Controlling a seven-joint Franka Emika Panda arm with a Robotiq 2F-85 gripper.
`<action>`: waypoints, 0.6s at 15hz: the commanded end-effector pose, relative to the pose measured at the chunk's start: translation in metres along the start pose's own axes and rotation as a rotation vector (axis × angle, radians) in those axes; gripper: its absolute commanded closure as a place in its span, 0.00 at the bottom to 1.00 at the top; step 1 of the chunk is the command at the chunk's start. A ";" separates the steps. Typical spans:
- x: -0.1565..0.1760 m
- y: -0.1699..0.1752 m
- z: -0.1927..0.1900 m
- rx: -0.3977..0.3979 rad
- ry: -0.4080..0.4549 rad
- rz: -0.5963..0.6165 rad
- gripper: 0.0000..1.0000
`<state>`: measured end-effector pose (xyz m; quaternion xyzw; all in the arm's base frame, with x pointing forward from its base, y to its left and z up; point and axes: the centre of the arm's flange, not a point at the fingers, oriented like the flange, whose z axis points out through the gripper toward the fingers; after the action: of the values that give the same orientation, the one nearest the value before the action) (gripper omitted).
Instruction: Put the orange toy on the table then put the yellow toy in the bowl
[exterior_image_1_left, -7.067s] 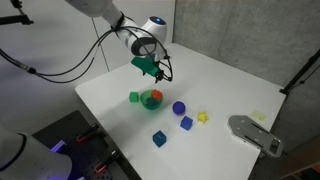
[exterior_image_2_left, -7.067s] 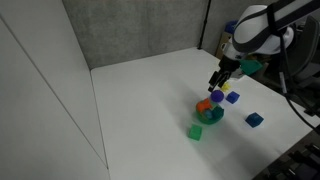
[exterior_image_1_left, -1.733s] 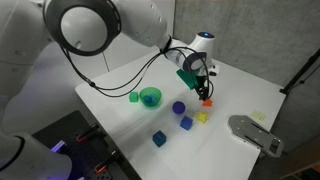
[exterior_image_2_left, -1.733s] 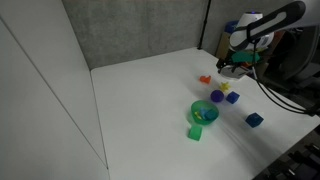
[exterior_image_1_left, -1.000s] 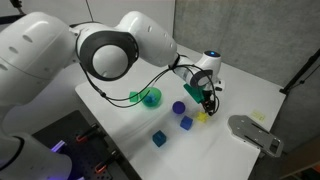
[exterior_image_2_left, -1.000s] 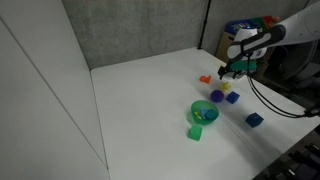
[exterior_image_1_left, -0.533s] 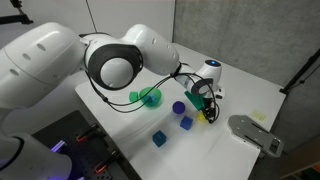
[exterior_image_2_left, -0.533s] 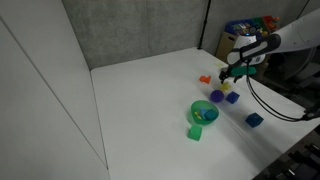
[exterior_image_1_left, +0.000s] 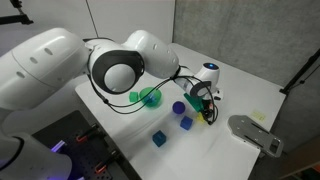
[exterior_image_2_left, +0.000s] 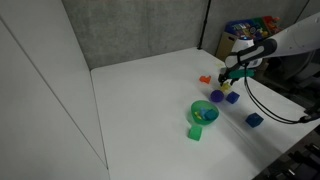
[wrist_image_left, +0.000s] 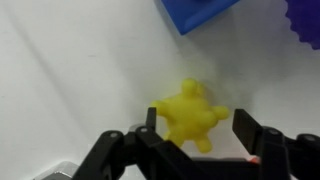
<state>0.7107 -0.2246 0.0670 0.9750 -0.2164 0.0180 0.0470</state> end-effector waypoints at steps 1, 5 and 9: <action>0.009 -0.003 -0.004 -0.001 0.020 -0.038 0.51; 0.010 -0.006 -0.012 -0.001 0.021 -0.045 0.84; 0.010 -0.009 -0.028 0.010 0.032 -0.057 0.97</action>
<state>0.7194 -0.2229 0.0786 0.9773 -0.2033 0.0303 0.0506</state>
